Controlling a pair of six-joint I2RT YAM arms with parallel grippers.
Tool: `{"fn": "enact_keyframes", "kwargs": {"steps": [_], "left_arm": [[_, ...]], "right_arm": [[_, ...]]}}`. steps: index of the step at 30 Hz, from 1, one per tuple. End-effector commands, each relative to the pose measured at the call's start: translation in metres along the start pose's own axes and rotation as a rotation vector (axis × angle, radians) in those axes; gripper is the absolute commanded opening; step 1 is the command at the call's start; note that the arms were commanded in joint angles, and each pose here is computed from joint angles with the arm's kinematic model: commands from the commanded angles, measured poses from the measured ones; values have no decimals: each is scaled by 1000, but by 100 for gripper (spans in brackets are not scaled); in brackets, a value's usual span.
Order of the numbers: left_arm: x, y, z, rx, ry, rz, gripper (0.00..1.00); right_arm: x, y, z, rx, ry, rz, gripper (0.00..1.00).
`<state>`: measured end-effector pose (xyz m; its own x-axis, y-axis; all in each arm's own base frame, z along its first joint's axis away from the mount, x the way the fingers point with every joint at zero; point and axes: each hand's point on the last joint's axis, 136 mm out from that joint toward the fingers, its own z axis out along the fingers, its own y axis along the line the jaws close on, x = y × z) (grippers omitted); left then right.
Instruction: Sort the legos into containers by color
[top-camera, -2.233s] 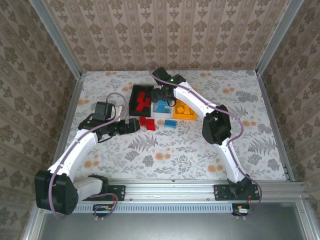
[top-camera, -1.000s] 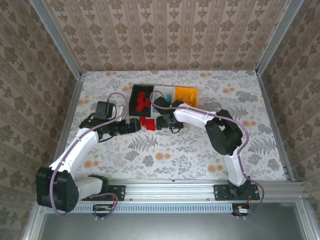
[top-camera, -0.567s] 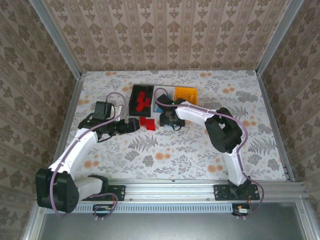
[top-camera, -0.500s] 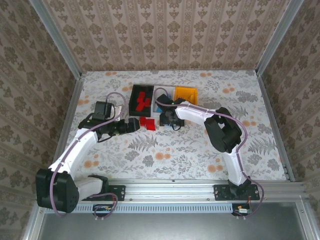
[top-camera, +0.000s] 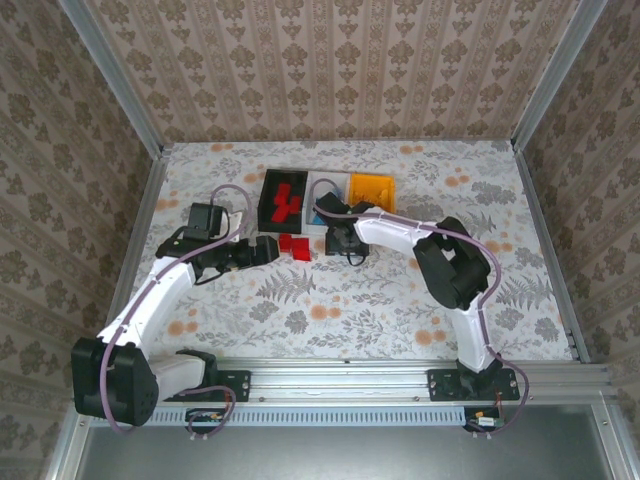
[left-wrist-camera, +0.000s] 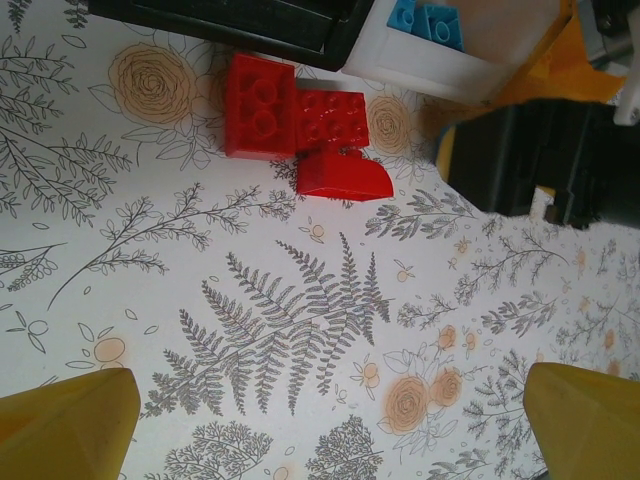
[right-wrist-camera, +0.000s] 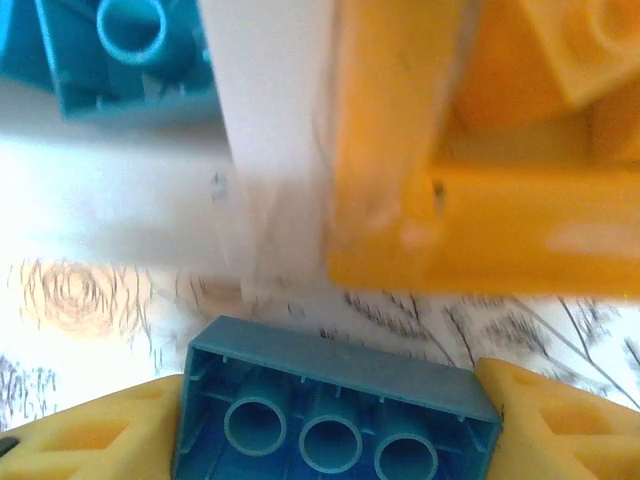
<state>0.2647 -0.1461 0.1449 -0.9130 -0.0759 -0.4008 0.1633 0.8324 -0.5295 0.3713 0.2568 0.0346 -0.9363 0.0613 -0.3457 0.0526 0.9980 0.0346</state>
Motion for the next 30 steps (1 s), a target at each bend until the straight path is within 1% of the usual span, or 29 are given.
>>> {"fn": "enact_keyframes", "kwargs": {"steps": [1, 6, 11, 14, 22, 27, 30], "left_arm": [[2, -1, -4, 14, -6, 15, 100], [1, -1, -2, 20, -7, 10, 100], [0, -1, 1, 21, 2, 3, 100], [1, 1, 2, 10, 8, -3, 100], [13, 4, 9, -21, 74, 8, 100], [12, 2, 13, -23, 88, 24, 100], [13, 2, 17, -27, 102, 30, 100]], "right_arm": [[-2, 7, -38, -44, -56, 8, 61], [-13, 17, -65, -104, -102, 8, 61], [-42, 24, -79, -117, -149, -19, 62], [-68, 26, -82, -120, -181, -30, 61], [-125, 24, -70, -115, -213, -32, 61], [-141, 22, -51, -116, -200, -24, 61], [-148, 23, -44, -117, -199, -22, 63]]}}
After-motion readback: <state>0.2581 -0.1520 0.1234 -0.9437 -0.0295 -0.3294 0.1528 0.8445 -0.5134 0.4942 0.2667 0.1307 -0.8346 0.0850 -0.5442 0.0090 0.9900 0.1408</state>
